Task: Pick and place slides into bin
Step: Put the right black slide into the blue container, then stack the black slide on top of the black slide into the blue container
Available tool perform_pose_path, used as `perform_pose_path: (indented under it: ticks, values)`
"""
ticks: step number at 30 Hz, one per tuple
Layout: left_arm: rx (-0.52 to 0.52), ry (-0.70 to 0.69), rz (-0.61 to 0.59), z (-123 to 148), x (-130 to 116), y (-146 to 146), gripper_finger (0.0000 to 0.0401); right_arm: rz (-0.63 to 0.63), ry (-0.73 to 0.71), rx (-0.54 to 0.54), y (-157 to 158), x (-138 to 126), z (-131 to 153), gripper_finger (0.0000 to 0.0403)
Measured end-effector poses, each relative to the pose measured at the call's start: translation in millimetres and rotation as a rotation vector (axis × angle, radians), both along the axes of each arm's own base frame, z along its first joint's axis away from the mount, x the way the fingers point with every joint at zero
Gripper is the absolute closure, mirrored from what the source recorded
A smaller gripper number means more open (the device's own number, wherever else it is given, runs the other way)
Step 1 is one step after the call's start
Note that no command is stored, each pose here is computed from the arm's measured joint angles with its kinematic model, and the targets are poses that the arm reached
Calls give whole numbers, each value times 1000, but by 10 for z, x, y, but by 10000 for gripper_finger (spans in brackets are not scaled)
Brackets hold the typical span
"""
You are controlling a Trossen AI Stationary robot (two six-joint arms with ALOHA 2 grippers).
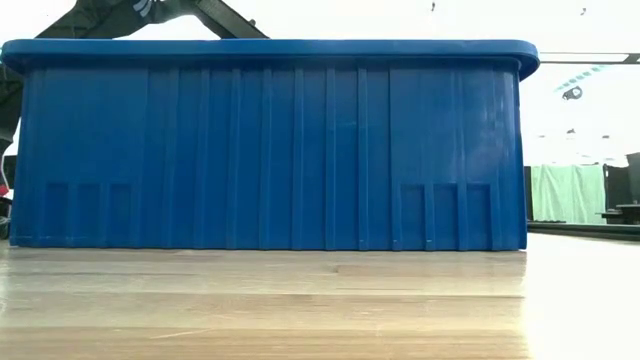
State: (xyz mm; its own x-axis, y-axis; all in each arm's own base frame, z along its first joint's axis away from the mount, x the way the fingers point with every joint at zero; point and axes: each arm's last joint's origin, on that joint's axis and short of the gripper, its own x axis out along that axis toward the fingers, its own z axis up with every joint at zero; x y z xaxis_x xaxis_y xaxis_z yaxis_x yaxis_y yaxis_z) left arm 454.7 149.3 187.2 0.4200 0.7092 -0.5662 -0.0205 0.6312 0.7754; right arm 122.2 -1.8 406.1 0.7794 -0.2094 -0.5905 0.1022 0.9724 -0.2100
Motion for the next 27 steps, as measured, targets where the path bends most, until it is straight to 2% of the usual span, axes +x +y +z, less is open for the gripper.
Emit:
perform_pose_path:
  ticks: [6, 10, 17, 23, 27]
  values:
    - [-25, 41, -24, 111, -29, -70, 90, 0, 0, 0, 0, 0, 0, 328]
    - [-79, 7, -79, 369, -39, -174, 90, 0, 0, 1, 0, 0, 0, 334]
    - [-171, -265, -93, 1036, -137, -390, 90, 0, 1, 0, 0, 1, -2, 337]
    - [-378, -643, -2, 1704, -415, -612, 90, 0, 1, 0, 0, 3, -2, 332]
    - [-501, -754, -30, 1989, -603, -768, 90, 0, 2, 0, 0, 8, -3, 336]
